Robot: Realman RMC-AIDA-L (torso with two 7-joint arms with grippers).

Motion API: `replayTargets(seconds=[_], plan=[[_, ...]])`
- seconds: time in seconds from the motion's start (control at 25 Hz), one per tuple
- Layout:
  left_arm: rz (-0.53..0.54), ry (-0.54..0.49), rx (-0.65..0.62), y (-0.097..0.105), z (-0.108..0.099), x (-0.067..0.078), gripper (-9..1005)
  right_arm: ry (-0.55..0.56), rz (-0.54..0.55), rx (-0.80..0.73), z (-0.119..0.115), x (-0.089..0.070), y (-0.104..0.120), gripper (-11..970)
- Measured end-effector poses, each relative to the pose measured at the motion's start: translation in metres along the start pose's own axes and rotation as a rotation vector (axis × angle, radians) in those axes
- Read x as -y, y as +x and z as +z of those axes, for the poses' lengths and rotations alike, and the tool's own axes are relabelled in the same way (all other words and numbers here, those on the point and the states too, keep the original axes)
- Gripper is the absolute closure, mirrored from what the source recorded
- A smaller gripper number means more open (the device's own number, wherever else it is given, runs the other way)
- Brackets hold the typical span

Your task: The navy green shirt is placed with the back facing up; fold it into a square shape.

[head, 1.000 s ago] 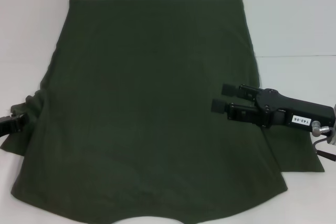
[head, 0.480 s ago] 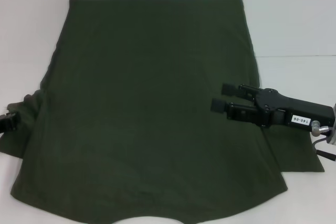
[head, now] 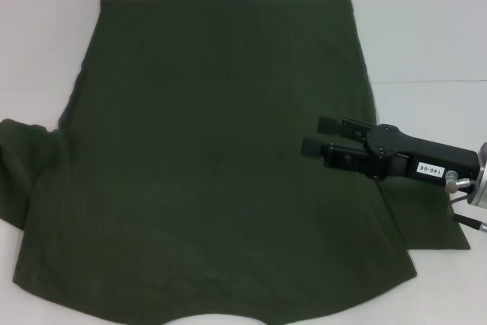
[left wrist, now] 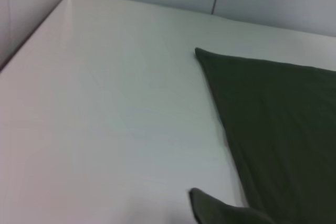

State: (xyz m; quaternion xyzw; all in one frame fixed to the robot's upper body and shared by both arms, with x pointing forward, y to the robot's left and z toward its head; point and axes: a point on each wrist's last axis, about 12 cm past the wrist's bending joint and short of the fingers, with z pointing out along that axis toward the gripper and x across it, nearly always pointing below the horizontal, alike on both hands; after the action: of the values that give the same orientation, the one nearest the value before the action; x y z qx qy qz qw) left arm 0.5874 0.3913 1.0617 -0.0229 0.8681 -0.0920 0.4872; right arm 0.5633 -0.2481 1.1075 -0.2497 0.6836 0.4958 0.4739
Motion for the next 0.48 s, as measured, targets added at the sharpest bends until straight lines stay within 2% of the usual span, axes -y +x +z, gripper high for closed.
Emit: replayTargets(seconds=[0.48], plan=[[0.084,-0.077,0.022,-0.021,0.011,0.002,979,0.003,0.003,0.022,0.001,0.0,-0.003,45]])
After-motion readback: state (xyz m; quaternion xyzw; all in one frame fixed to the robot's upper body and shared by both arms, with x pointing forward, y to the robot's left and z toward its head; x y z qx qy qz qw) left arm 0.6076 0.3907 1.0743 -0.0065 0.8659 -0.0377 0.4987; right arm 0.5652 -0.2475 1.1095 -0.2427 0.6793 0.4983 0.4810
